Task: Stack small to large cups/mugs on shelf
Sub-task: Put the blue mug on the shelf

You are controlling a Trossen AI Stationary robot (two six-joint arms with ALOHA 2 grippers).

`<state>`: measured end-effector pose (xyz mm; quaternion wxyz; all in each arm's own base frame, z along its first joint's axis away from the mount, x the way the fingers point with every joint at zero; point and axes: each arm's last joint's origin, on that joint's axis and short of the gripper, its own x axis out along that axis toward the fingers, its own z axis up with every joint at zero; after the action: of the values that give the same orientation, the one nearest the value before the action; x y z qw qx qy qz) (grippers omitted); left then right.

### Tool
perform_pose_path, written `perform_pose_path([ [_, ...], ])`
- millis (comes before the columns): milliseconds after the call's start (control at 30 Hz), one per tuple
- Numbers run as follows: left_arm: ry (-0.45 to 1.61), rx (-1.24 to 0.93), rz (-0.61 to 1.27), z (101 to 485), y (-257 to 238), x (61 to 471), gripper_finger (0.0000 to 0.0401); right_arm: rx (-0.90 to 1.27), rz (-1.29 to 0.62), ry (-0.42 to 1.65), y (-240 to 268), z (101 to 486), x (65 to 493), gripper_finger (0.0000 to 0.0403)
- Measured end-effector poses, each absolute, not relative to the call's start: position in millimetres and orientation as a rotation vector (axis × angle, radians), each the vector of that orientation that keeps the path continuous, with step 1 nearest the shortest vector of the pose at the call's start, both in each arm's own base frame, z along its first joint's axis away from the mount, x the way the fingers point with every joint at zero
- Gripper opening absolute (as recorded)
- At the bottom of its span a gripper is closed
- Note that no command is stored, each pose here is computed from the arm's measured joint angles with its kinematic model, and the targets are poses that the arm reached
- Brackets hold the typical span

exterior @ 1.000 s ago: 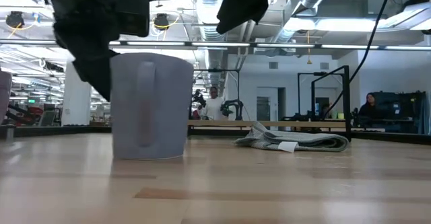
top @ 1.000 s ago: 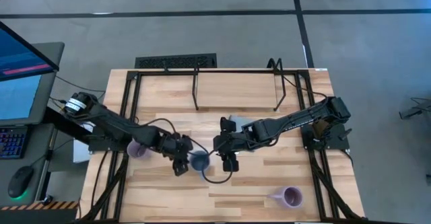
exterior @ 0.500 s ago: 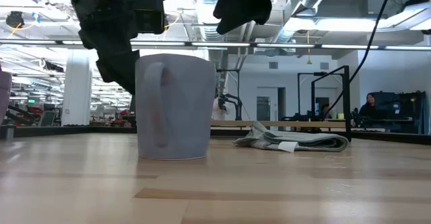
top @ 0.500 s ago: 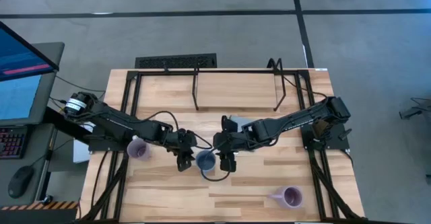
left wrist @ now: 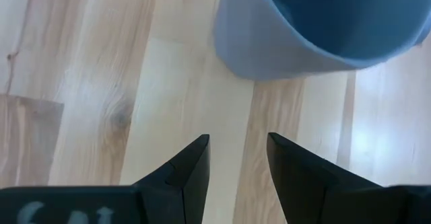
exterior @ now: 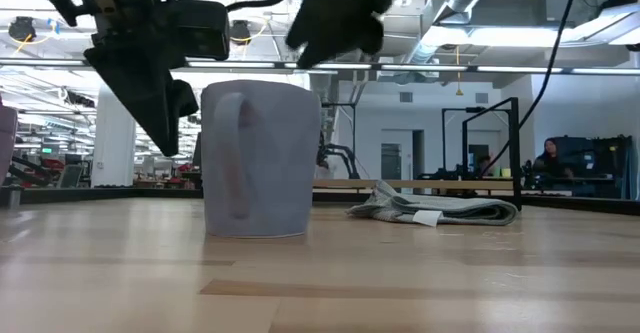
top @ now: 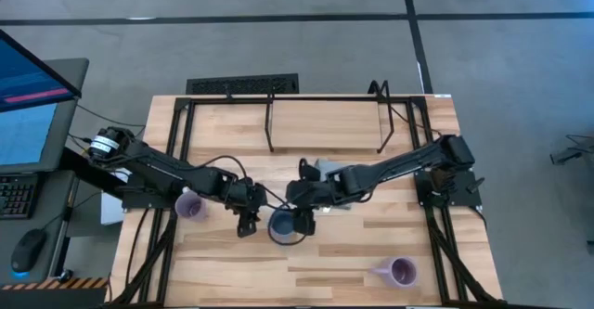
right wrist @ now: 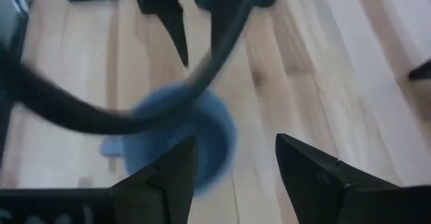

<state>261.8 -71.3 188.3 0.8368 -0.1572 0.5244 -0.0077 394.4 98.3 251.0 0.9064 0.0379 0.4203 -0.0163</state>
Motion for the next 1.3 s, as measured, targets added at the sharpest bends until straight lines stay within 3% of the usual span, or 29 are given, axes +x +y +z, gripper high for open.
perform_pose_path([
  [200, 1.145, -0.297, -0.019, 186.7, -73.1, 257.6, 0.0139, 0.041, -0.034, 0.919, 97.2, 219.6, 409.2, 0.0221],
  [633, 1.238, -0.253, 0.022, 182.7, -70.1, 248.8, 0.0139, 0.118, -0.037, 0.919, 94.8, 217.0, 412.1, 0.0221],
  [1000, 1.236, -0.232, 0.007, 182.7, -70.0, 248.9, 0.0139, 0.118, -0.049, 0.978, 96.7, 190.2, 418.9, 0.0220],
  [1133, 1.236, -0.231, 0.007, 182.7, -70.1, 248.9, 0.0139, 0.120, -0.047, 0.969, 96.8, 191.7, 419.5, 0.0200],
  [1300, 1.236, -0.231, 0.007, 182.7, -70.1, 248.9, 0.0139, 0.126, -0.035, 0.971, 96.4, 192.2, 419.6, 0.0139],
])
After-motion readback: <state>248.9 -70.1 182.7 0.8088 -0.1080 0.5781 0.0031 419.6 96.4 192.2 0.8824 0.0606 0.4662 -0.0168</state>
